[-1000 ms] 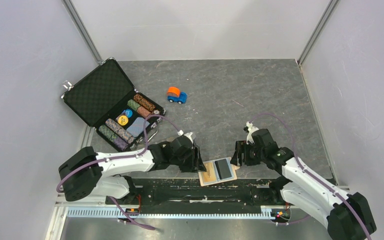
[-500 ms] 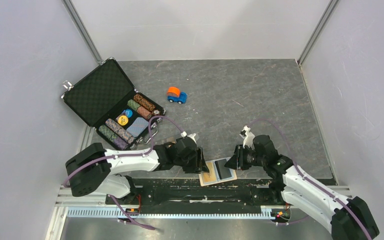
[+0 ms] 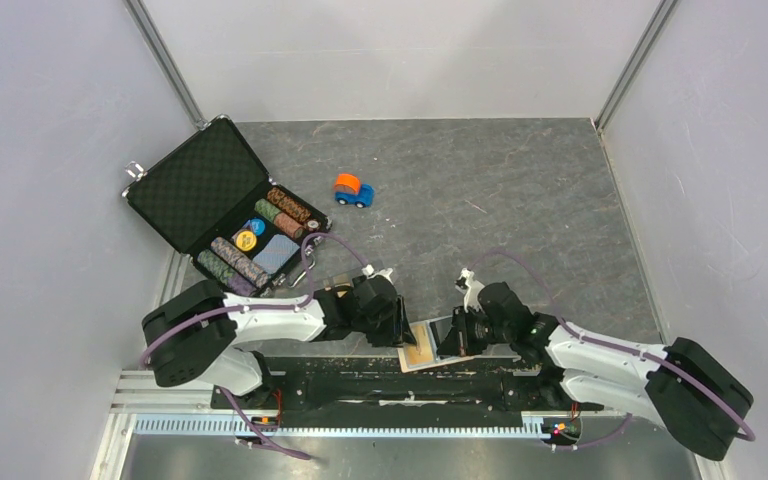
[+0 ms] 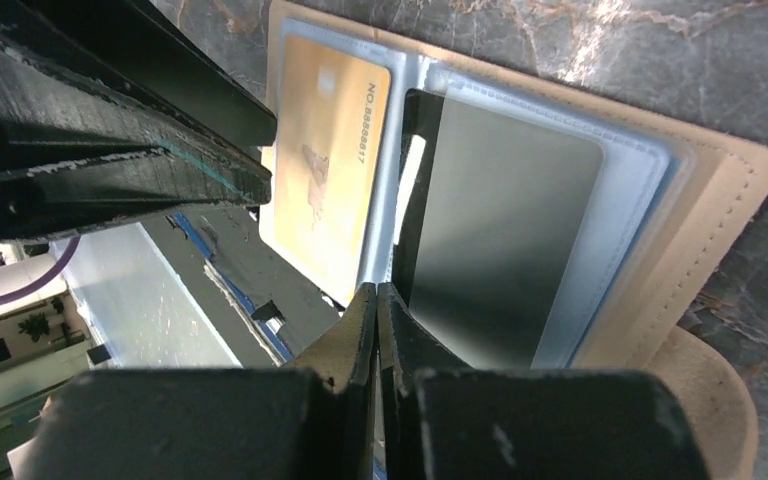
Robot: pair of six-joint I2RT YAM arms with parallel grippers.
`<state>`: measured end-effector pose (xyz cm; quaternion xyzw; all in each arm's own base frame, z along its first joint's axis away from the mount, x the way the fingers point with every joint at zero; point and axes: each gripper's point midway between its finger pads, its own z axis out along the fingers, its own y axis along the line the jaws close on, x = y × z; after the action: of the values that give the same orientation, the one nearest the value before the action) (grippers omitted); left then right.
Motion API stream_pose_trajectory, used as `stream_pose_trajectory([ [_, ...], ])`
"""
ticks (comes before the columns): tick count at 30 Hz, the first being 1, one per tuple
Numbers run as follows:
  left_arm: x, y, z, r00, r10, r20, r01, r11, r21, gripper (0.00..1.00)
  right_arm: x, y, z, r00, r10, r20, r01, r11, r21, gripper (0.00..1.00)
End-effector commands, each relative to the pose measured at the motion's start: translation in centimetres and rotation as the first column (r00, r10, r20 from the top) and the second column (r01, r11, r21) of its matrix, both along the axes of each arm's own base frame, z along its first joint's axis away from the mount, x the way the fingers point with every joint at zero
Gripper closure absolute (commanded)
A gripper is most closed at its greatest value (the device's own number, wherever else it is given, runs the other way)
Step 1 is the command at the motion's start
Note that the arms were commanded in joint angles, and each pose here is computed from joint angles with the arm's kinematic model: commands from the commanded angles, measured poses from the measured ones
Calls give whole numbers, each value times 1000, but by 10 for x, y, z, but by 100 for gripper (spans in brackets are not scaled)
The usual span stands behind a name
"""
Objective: Put the credit cards into the card holder
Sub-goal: Turn over the card slot in the card holder.
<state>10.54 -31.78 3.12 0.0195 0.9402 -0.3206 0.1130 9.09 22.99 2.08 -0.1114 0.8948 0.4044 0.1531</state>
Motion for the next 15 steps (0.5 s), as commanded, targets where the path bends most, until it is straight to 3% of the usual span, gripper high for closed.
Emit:
stream_pose_trajectory([
  [1,6,-18,9,1000,14,6,-14,998,-60,56,18,0,-1,997,-60,45,62,996,-60,100],
  [7,6,-29,18,1000,-10,23,12,997,-80,66,14,-2,-7,998,-55,29,57,995,-88,100],
  [15,3,-41,38,998,-39,48,44,990,-130,66,12,-2,-9,999,-47,23,50,994,-98,100],
])
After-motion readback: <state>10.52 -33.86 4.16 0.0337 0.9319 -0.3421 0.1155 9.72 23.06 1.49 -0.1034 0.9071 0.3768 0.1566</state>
